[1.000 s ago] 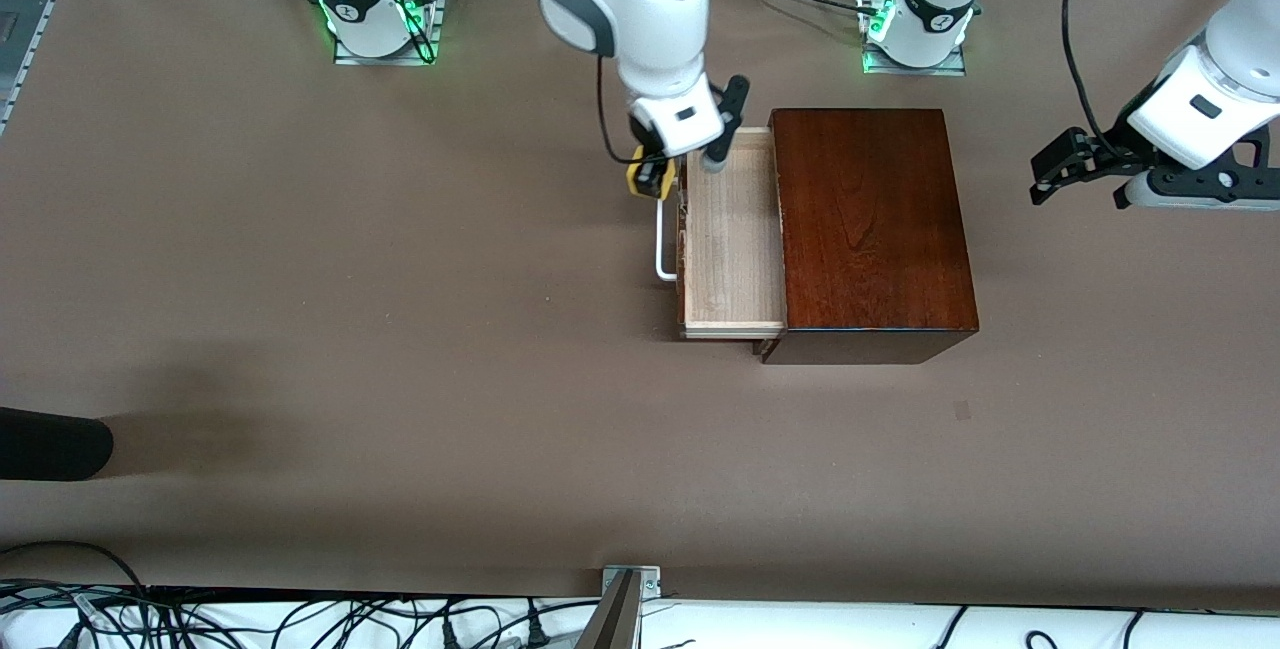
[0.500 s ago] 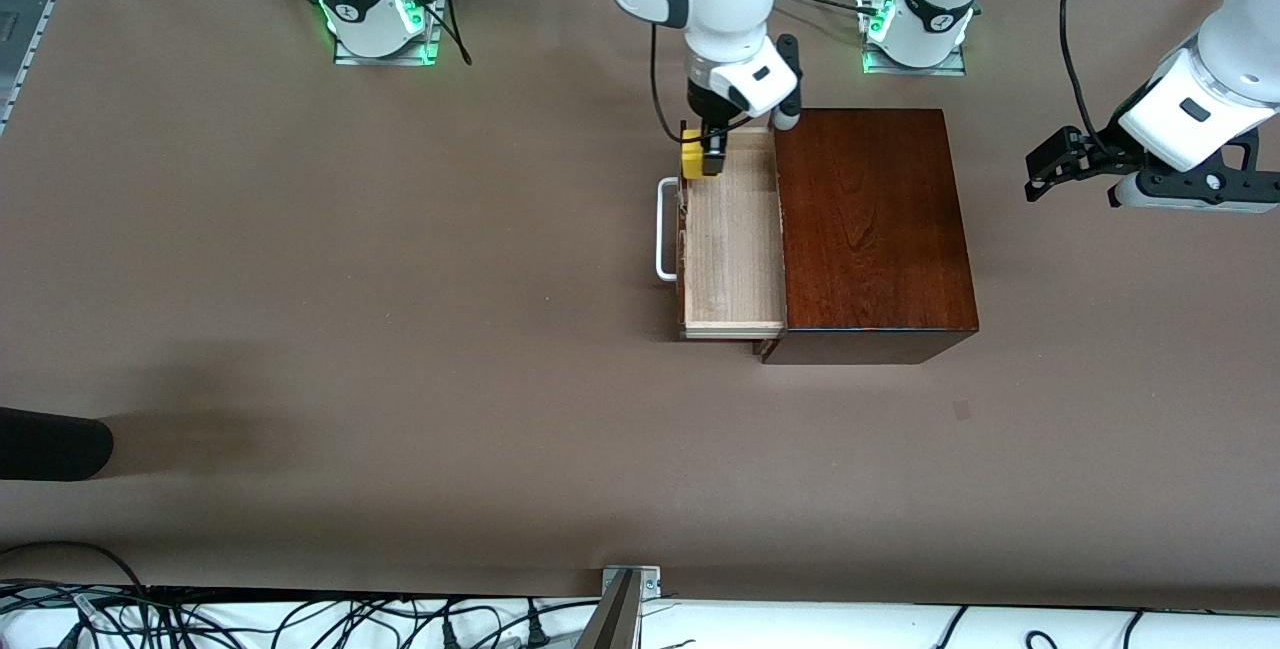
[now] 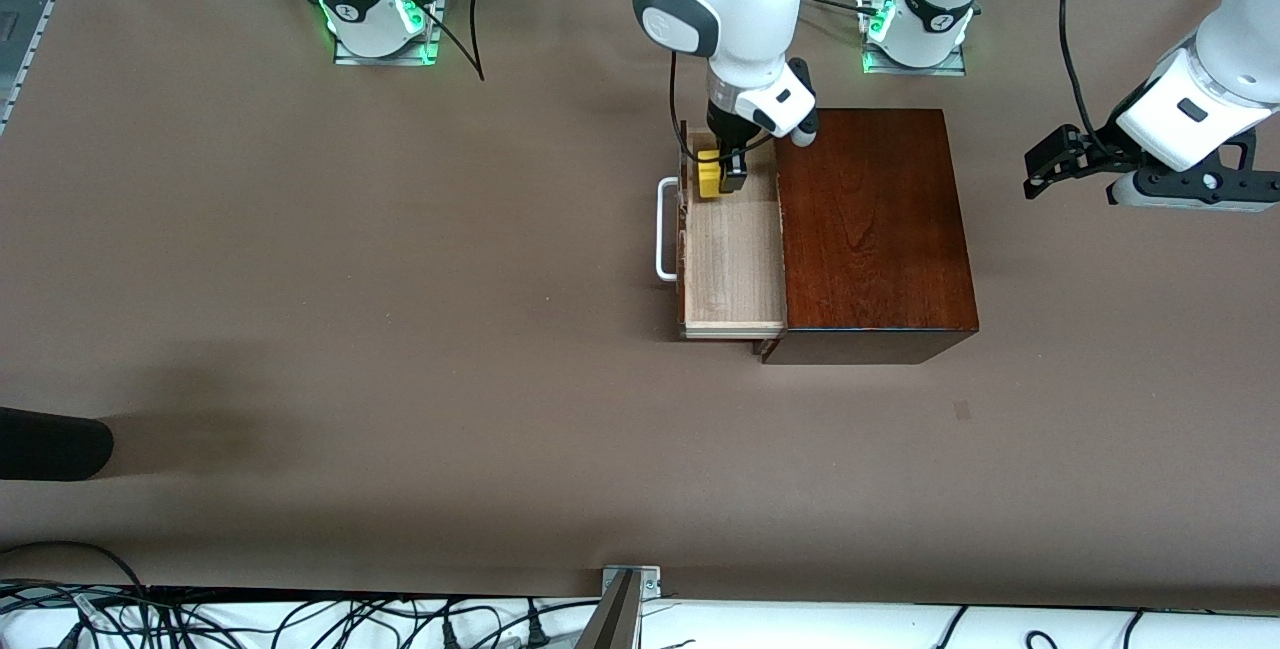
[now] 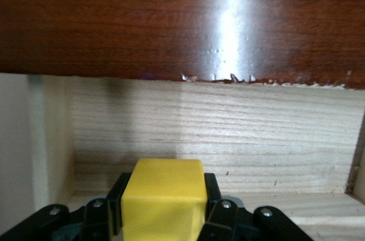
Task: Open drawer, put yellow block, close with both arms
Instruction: 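Lower the cube into the drawer and open the right gripper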
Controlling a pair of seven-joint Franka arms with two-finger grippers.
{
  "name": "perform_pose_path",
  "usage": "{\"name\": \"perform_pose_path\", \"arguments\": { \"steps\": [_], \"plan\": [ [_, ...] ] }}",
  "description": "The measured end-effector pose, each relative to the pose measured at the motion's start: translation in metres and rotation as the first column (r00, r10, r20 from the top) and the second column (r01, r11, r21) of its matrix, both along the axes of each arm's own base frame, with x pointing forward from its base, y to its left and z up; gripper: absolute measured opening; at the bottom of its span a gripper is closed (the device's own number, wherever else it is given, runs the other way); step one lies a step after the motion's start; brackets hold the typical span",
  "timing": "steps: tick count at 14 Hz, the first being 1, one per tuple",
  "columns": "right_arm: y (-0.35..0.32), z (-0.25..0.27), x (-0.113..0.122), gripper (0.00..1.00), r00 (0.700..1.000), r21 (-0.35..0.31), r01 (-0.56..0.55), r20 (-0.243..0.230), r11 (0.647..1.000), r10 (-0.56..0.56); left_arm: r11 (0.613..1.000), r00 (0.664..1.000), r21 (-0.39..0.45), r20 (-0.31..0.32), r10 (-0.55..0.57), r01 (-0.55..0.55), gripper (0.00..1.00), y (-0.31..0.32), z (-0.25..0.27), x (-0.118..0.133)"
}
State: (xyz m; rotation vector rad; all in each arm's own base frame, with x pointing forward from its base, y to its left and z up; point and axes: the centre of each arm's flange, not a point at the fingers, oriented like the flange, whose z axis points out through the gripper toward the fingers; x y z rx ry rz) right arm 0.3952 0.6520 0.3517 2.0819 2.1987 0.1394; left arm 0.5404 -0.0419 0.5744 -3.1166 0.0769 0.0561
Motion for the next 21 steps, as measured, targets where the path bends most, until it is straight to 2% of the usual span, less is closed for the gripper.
{"name": "perform_pose_path", "arguments": {
  "steps": [11, 13, 16, 18, 21],
  "plan": [
    [-0.005, -0.038, 0.021, 0.56, 1.0, -0.004, 0.01, 0.011, 1.0, -0.009, 1.0, 0.999, 0.003, -0.033, -0.003, 0.003, 1.0, -0.002, -0.003, -0.004],
    [-0.006, -0.043, 0.024, 0.7, 1.0, -0.01, 0.014, 0.01, 1.0, -0.013, 1.0, 0.999, 0.003, -0.033, -0.004, 0.004, 1.0, -0.002, -0.003, -0.004],
    [-0.008, -0.036, 0.03, 1.0, 1.0, 0.0, 0.022, 0.019, 1.0, -0.022, 1.0, 0.999, 0.003, -0.026, -0.018, 0.018, 1.0, -0.01, 0.001, -0.004],
    [-0.007, -0.012, 0.036, 1.0, 0.999, 0.032, 0.029, 0.039, 0.999, -0.031, 1.0, 0.999, 0.003, -0.024, -0.021, 0.021, 1.0, -0.012, 0.002, -0.004],
    [-0.025, 0.06, 0.057, 1.0, 0.994, 0.091, 0.068, 0.078, 0.994, -0.075, 1.0, 0.999, 0.003, -0.025, -0.022, 0.022, 1.0, -0.012, 0.001, -0.004]
  ]
}}
